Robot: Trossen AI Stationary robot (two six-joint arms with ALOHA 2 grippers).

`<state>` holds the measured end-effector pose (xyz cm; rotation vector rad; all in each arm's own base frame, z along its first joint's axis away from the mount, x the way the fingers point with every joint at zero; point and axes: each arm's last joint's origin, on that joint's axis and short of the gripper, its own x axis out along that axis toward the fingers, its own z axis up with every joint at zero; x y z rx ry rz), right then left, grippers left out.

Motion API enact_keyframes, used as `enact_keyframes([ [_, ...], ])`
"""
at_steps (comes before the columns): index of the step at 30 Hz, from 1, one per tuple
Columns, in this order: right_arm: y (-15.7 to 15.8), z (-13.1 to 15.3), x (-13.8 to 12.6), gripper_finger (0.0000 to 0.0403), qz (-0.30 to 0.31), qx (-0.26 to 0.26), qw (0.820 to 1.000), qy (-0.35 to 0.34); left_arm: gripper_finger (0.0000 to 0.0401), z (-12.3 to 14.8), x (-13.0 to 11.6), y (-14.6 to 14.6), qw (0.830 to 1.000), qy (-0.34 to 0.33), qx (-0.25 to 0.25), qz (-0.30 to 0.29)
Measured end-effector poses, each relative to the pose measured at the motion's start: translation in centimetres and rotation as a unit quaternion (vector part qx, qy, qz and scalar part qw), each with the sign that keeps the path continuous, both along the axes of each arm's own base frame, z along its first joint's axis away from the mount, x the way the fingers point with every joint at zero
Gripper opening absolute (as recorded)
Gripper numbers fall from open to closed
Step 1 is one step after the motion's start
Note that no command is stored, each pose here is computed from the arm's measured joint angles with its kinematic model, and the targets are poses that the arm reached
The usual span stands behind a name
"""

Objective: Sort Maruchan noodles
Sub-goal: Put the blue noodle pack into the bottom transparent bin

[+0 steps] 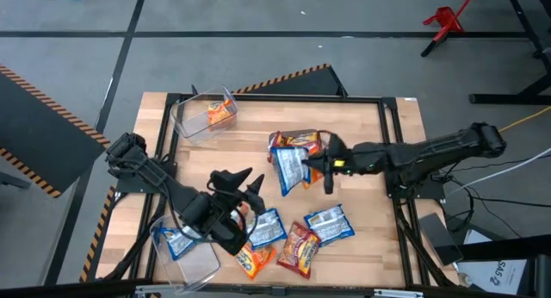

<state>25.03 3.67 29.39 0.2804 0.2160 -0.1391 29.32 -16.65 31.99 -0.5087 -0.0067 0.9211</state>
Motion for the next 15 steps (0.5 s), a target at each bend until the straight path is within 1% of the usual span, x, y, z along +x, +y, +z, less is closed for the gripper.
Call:
enact_keyframes([
  [3,-0.1,1.1,-0.8,0.0,0.001,0.001,1.0,-0.026,0.0206,-0.4,-0.2,-0.5,0.999,-0.042,-0.024,0.003],
  [6,-0.2,1.6,-1.3,0.0,0.009,-0.006,0.999,-0.035,0.0206,-0.1,-0.2,-1.3,0.995,-0.098,-0.028,0.008],
  [8,-0.1,1.8,-1.3,0.0,0.018,-0.004,0.999,-0.042,0.0206,0.2,0.0,-1.8,0.991,-0.125,-0.039,0.006],
  [10,-0.1,1.9,-1.3,0.0,0.03,-0.002,0.998,-0.048,0.0206,0.3,0.2,-2.1,0.991,-0.12,-0.053,-0.004],
  [12,0.0,2.0,-1.3,0.0,0.045,0.002,0.998,-0.055,0.0206,0.3,0.6,-2.2,0.99,-0.111,-0.081,-0.018],
  [15,0.1,2.2,-1.3,0.0,0.055,-0.001,0.996,-0.064,0.0206,0.9,1.8,-2.4,0.986,-0.112,-0.112,-0.044],
])
